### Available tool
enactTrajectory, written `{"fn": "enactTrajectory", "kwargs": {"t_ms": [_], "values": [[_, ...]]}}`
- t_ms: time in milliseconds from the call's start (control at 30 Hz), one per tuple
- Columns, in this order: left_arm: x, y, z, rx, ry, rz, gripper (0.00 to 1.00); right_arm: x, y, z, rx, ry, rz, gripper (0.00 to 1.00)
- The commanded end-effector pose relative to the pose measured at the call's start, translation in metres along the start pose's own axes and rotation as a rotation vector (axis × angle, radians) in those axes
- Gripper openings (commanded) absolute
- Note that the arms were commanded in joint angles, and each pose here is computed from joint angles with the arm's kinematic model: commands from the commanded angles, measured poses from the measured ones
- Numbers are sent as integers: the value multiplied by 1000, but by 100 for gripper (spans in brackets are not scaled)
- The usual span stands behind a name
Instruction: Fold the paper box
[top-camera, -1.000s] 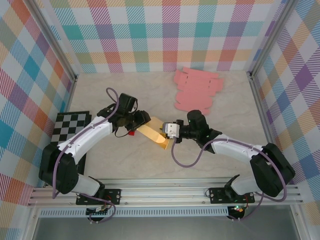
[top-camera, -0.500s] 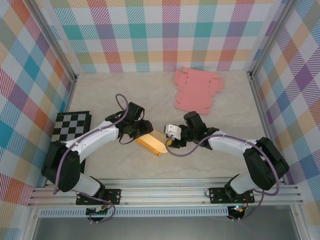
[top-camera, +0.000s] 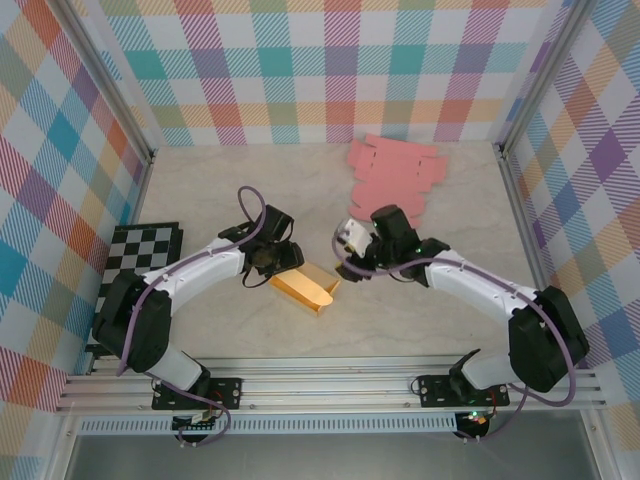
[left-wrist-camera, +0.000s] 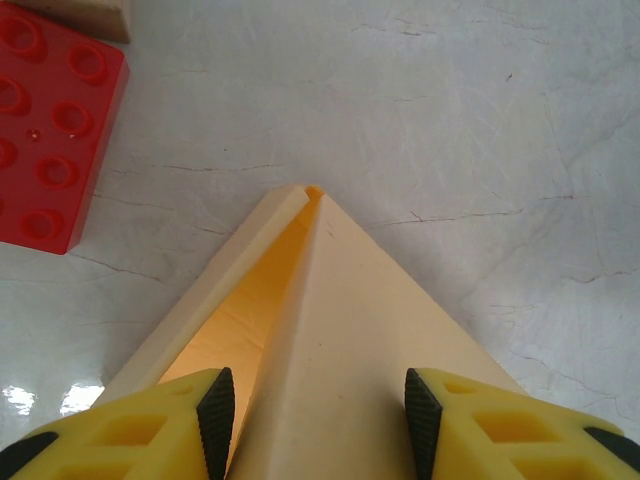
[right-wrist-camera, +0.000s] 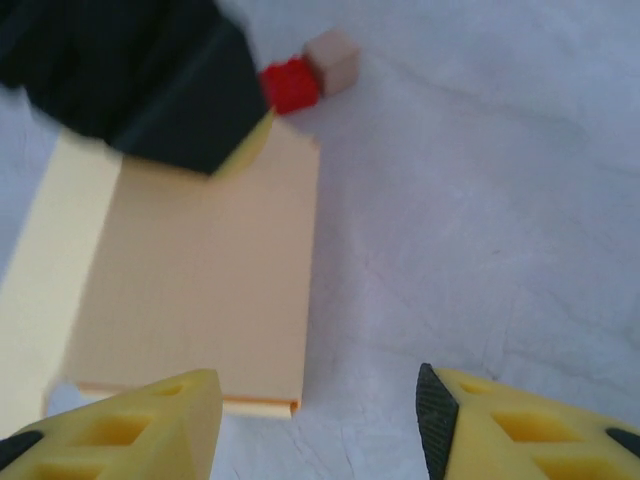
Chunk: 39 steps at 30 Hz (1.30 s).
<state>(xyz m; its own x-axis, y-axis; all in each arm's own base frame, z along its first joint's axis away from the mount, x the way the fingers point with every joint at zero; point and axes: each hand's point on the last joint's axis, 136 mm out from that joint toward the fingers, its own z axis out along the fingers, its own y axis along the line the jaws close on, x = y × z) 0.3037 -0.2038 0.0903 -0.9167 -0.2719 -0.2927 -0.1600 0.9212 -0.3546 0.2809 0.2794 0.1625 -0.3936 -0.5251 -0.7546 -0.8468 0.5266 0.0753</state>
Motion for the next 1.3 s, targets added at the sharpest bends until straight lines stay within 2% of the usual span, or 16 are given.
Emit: {"fn": "enactTrajectory", "kwargs": {"t_ms": [0,100,200,433,533,733,1067,1267], "values": [[14,24,3,-91,24,22,46,8,2,0,64,117,487,57],[17,27,3,-96,24,14,51,24,11,14,117,161,639,58],[19,30,2,-101,22,10,54,31,14,28,152,153,710,58],[24,38,-9,-116,17,19,61,57,13,53,226,254,716,59],[24,44,-16,-134,6,27,70,73,12,59,250,285,733,59],[32,54,-17,-161,24,40,76,90,11,66,276,323,743,59],[49,73,-20,-183,35,32,78,107,7,64,322,366,723,59],[64,80,-4,-163,69,-5,71,107,3,72,325,383,687,59]]}}
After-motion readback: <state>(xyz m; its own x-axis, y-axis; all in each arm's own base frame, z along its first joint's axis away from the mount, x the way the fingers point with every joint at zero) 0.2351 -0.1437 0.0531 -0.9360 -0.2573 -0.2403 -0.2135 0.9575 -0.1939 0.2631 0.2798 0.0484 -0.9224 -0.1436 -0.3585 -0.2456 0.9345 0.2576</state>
